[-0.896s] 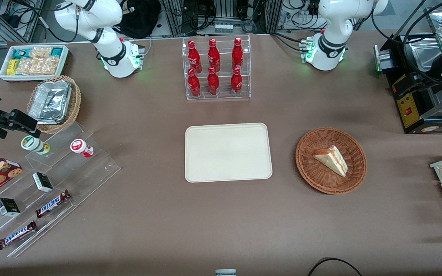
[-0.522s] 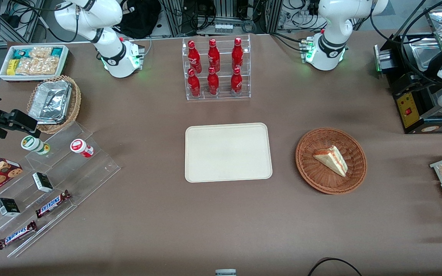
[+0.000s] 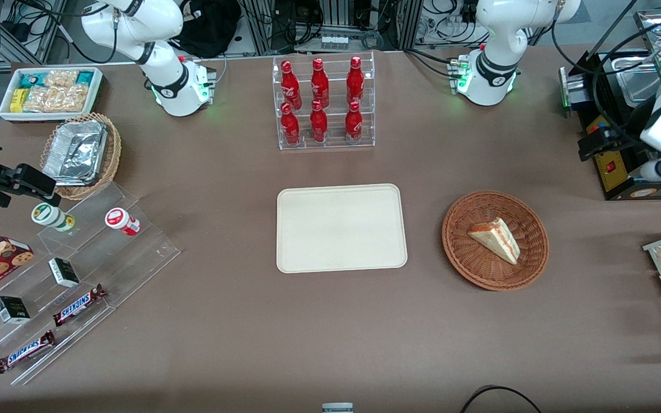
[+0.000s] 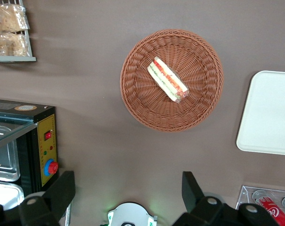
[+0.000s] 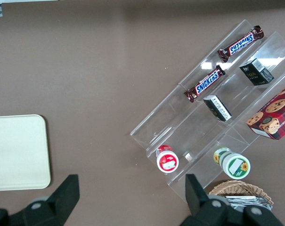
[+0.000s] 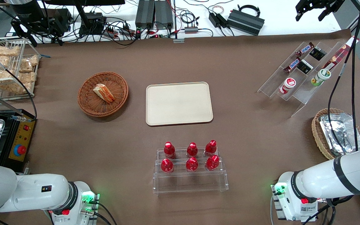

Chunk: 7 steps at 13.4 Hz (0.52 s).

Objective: Place sandwich from basket to tray
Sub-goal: 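Move the left gripper over the wrapped sandwich in the wicker basket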

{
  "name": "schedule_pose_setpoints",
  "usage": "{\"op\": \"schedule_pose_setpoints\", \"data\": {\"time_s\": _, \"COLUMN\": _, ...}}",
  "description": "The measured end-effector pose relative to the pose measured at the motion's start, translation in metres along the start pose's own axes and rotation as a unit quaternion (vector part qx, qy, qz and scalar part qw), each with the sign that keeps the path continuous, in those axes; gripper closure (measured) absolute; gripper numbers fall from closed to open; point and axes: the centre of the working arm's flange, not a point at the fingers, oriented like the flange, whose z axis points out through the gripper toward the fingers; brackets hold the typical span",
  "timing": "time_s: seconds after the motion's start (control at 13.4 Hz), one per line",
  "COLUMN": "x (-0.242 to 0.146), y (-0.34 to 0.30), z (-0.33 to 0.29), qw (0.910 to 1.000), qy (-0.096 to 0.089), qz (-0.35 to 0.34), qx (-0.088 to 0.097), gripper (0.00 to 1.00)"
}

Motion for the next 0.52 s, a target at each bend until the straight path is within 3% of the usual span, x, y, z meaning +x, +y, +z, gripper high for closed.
{"op": "schedule_pose_setpoints", "data": {"time_s": 0.3, "x": 0.030, "y": 0.006, "z": 0.039, "qw": 0.9999, "qy": -0.016, "qz": 0.003, "qx": -0.001, "gripper": 0.00}}
{"op": "schedule_pose_setpoints", "data": {"time_s": 0.52, "x": 0.048, "y": 0.013, "z": 0.080, "qw": 0.9998, "qy": -0.013, "qz": -0.012, "qx": -0.002, "gripper": 0.00}}
